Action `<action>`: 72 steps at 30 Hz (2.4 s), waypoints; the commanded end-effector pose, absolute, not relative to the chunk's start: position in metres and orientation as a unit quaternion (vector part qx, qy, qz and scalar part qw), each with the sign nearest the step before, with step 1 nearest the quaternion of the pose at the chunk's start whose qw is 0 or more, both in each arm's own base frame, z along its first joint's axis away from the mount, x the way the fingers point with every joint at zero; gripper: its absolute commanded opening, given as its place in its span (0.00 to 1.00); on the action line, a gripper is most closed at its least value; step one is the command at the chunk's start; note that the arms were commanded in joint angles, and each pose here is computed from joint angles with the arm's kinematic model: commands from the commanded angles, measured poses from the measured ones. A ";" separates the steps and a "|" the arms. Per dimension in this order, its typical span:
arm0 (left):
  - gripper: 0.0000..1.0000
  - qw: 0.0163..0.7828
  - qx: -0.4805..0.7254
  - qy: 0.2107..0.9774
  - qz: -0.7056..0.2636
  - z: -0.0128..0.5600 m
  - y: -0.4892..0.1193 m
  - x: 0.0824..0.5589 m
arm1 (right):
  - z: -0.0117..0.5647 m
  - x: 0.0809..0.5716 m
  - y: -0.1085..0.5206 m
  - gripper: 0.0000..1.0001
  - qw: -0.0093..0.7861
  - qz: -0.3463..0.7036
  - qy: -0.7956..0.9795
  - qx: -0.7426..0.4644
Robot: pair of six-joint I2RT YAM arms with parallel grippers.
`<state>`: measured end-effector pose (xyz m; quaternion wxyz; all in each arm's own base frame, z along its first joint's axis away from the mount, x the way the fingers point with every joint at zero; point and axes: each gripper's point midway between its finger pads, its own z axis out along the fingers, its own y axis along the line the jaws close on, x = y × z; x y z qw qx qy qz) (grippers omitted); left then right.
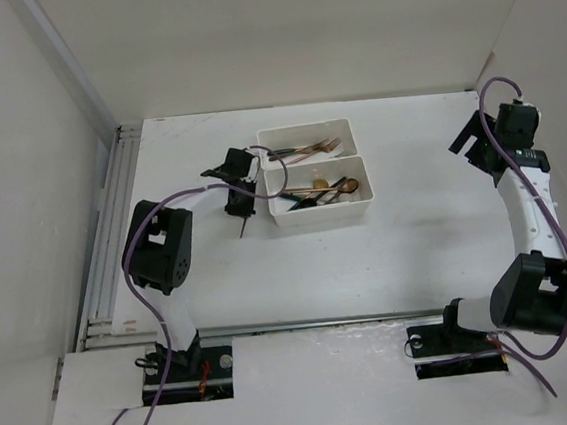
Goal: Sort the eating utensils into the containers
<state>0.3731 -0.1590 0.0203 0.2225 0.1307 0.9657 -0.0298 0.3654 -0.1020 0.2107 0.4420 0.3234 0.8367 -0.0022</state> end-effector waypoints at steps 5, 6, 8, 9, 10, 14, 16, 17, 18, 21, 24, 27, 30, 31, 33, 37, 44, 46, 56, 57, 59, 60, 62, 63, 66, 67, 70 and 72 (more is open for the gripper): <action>0.00 0.160 0.116 0.980 0.024 -0.003 -0.093 0.355 | 0.223 0.364 -0.104 1.00 0.463 -0.006 0.823 0.329; 0.00 0.173 0.119 0.977 0.025 0.004 -0.089 0.361 | 0.223 0.364 -0.104 1.00 0.463 -0.006 0.823 0.329; 0.00 0.231 0.132 0.963 0.039 0.033 -0.085 0.380 | 0.223 0.364 -0.104 1.00 0.463 -0.006 0.823 0.329; 0.00 0.259 0.140 0.955 0.043 0.049 -0.086 0.391 | 0.225 0.366 -0.104 1.00 0.468 -0.005 0.821 0.328; 0.00 0.292 0.161 0.942 0.046 0.071 -0.088 0.407 | 0.225 0.366 -0.103 1.00 0.468 -0.001 0.821 0.326; 0.00 0.395 0.197 0.895 0.073 0.146 -0.104 0.450 | 0.229 0.371 -0.100 1.00 0.475 0.011 0.818 0.324; 0.00 0.431 0.219 0.872 0.080 0.175 -0.123 0.459 | 0.229 0.371 -0.098 1.00 0.475 0.015 0.819 0.322; 0.00 0.450 0.231 0.859 0.082 0.191 -0.134 0.464 | 0.229 0.371 -0.098 1.00 0.475 0.015 0.819 0.322; 0.00 0.464 0.260 0.843 0.085 0.200 -0.148 0.466 | 0.232 0.370 -0.098 1.00 0.479 0.015 0.817 0.321; 0.00 0.491 0.343 0.798 0.067 0.215 -0.209 0.454 | 0.233 0.369 -0.098 1.00 0.483 0.016 0.815 0.321; 0.00 0.485 0.444 0.751 0.051 0.202 -0.271 0.430 | 0.232 0.367 -0.097 1.00 0.483 0.016 0.815 0.321; 0.00 0.476 0.517 0.710 0.037 0.175 -0.318 0.407 | 0.232 0.367 -0.095 1.00 0.483 0.018 0.817 0.315; 0.00 0.482 0.526 0.699 0.042 0.159 -0.334 0.402 | 0.236 0.368 -0.094 1.00 0.487 0.019 0.820 0.301; 0.04 0.482 0.523 0.702 0.040 0.157 -0.333 0.401 | 0.239 0.367 -0.094 1.00 0.491 0.016 0.819 0.296; 0.41 0.492 0.507 0.706 0.050 0.161 -0.333 0.404 | 0.239 0.367 -0.095 1.00 0.491 0.014 0.821 0.291; 0.88 0.540 0.444 0.708 0.097 0.197 -0.324 0.425 | 0.245 0.368 -0.091 1.00 0.499 0.024 0.818 0.284; 1.00 0.655 0.188 0.714 0.161 0.352 -0.252 0.479 | 0.256 0.372 -0.086 1.00 0.512 0.035 0.817 0.265; 1.00 0.660 0.104 0.722 0.181 0.388 -0.191 0.501 | 0.262 0.375 -0.085 1.00 0.519 0.037 0.814 0.257; 1.00 0.513 -0.224 0.806 0.195 0.320 0.082 0.517 | 0.280 0.378 -0.088 1.00 0.536 0.038 0.801 0.264; 1.00 0.488 -0.229 0.819 0.196 0.299 0.099 0.515 | 0.278 0.376 -0.091 1.00 0.533 0.029 0.801 0.270; 1.00 0.444 -0.188 0.849 0.215 0.254 0.103 0.501 | 0.288 0.377 -0.094 1.00 0.542 0.022 0.795 0.272; 1.00 0.448 -0.170 0.849 0.224 0.257 0.104 0.497 | 0.288 0.378 -0.094 1.00 0.542 0.022 0.795 0.272; 1.00 0.426 -0.164 0.860 0.227 0.237 0.104 0.489 | 0.300 0.379 -0.095 1.00 0.554 0.023 0.787 0.270; 1.00 0.419 -0.163 0.863 0.228 0.226 0.104 0.485 | 0.301 0.379 -0.095 1.00 0.554 0.025 0.786 0.274; 1.00 0.413 -0.155 0.868 0.226 0.219 0.102 0.481 | 0.314 0.383 -0.091 1.00 0.567 0.038 0.778 0.268; 1.00 0.415 -0.157 0.869 0.219 0.218 0.100 0.482 | 0.319 0.383 -0.091 1.00 0.571 0.038 0.775 0.267; 1.00 0.419 -0.156 0.869 0.214 0.224 0.099 0.483 | 0.321 0.386 -0.090 1.00 0.572 0.046 0.774 0.267; 1.00 0.417 -0.155 0.872 0.202 0.220 0.095 0.485 | 0.321 0.386 -0.088 1.00 0.571 0.050 0.775 0.264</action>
